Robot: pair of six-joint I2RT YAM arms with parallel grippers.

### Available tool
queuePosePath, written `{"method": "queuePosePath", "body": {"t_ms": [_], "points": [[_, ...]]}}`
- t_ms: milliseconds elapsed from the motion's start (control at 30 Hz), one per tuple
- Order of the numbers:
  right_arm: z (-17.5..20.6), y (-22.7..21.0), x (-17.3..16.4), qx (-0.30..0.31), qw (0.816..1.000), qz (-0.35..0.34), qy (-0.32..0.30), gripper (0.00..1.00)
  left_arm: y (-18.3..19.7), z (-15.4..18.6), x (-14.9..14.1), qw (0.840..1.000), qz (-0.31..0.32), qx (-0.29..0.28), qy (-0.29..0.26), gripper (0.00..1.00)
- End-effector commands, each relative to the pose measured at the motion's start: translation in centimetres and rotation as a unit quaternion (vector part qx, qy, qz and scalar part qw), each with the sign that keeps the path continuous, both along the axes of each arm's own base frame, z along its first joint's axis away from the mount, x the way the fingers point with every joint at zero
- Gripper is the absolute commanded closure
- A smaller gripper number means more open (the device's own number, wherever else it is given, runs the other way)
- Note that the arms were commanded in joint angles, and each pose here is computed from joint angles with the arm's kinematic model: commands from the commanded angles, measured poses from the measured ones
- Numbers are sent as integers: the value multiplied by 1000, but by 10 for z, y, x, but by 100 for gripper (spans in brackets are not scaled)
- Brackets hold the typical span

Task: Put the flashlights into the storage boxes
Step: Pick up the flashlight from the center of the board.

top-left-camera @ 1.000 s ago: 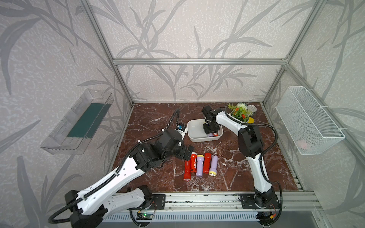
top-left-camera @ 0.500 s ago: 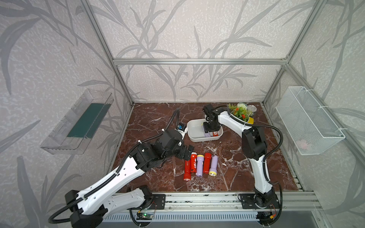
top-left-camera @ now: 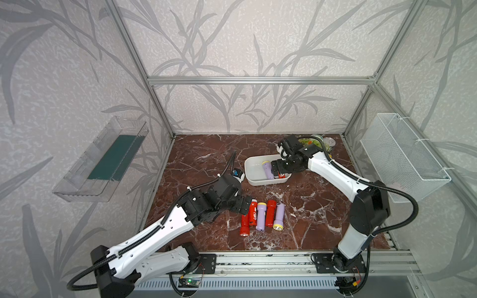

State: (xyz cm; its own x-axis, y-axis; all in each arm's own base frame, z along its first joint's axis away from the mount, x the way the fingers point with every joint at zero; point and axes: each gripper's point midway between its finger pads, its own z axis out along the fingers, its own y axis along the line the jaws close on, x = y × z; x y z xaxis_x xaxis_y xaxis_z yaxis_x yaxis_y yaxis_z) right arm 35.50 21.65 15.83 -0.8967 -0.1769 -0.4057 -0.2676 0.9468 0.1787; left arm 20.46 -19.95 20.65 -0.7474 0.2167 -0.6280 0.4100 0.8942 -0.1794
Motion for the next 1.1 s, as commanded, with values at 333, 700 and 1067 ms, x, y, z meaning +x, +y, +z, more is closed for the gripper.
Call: {"method": "queuePosePath", "body": {"t_ms": [333, 700, 1067], "points": [[6, -20, -122, 62, 997, 47, -2, 1, 10, -48, -21, 994, 64, -50, 74, 1], [1, -28, -194, 98, 992, 80, -6, 1, 21, -87, -35, 989, 93, -45, 109, 10], [-3, -30, -220, 122, 988, 92, -10, 1, 14, -113, -43, 986, 88, -8, 143, 11]]}}
